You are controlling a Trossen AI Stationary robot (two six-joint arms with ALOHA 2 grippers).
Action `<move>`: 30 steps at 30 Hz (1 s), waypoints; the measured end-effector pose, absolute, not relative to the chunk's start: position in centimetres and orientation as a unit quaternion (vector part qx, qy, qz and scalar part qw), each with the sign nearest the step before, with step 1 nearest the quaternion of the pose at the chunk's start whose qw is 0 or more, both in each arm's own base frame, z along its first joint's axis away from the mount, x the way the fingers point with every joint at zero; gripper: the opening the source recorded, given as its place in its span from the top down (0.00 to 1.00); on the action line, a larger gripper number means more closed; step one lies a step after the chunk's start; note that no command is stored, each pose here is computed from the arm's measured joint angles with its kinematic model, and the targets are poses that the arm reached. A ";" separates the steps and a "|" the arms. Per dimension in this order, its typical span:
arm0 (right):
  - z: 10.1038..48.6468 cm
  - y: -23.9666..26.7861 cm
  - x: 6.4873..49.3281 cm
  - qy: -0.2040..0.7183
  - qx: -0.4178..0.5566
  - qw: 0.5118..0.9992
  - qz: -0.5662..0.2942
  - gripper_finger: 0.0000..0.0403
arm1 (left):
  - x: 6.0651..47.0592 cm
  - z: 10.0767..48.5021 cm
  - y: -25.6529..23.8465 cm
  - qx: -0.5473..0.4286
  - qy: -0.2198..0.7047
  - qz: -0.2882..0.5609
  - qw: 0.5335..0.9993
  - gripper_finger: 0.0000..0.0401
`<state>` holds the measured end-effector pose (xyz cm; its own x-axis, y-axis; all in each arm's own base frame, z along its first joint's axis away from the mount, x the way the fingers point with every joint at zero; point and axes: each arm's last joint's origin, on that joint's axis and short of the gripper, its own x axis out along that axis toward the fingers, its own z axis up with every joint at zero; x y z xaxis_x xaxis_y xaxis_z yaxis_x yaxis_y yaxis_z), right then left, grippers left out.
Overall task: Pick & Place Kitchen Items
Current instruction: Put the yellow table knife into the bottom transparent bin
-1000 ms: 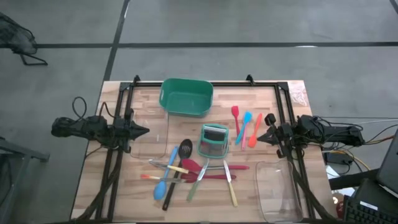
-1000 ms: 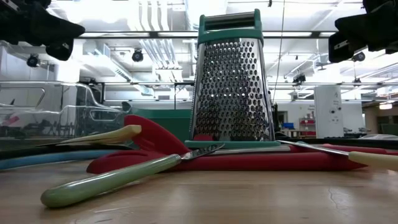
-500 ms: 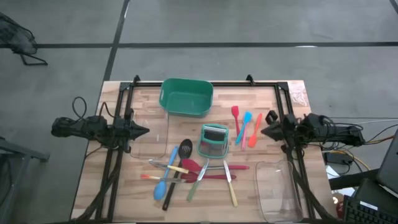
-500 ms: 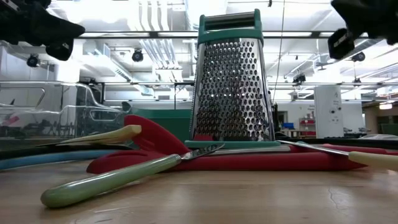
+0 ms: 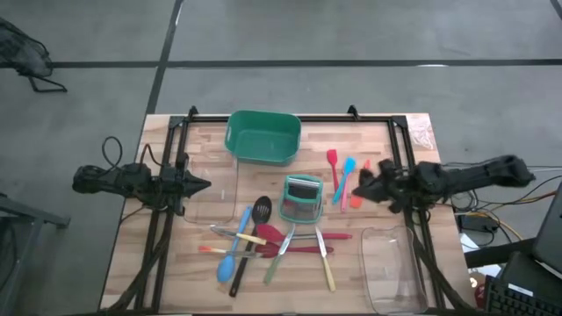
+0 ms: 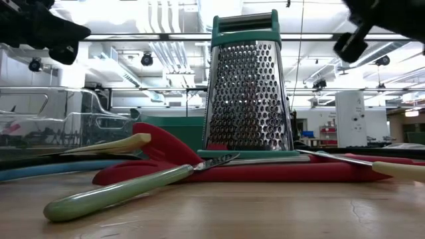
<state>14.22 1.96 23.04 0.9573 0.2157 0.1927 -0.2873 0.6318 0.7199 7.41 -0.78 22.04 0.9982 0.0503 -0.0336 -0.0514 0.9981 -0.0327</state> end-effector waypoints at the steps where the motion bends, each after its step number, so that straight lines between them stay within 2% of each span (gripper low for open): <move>1: 23.4 2.3 15.0 -0.025 0.416 0.898 0.142 0.98 | 7.4 22.0 -0.8 -0.017 0.016 0.026 0.999 0.95; 6: 26.2 5.0 19.2 0.113 0.466 0.865 0.149 0.98 | 7.4 22.0 -0.8 -0.017 0.016 0.025 0.999 0.95; 10: 28.0 8.0 21.4 0.290 0.476 0.825 0.091 0.98 | 7.4 22.0 -0.8 -0.017 0.017 0.026 0.999 0.95; 12: 29.1 9.4 22.1 0.351 0.470 0.809 0.043 0.98 | 7.4 22.0 -0.8 -0.017 0.017 0.025 0.999 0.95; 17: 30.4 12.7 23.6 0.441 0.435 0.779 -0.099 0.98 | 7.4 22.0 -0.8 -0.017 0.017 0.025 0.999 0.95; 22: 29.7 16.2 26.0 0.495 0.403 0.756 -0.148 0.97 | 7.4 22.0 -0.8 -0.017 0.016 0.025 0.999 0.95; 26: 27.7 18.3 28.8 0.527 0.390 0.737 -0.165 0.88 | 7.4 22.0 -0.8 -0.017 0.016 0.025 0.999 0.95; 30: 25.3 19.8 30.9 0.580 0.365 0.707 -0.173 0.74 | 7.4 22.0 -0.8 -0.017 0.016 0.025 0.999 0.95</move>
<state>30.86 19.77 25.33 0.2663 0.1787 -0.9472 0.6679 0.6743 0.3150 7.40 -0.78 22.04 0.9982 0.0501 -0.0337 -0.0512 0.9982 -0.0326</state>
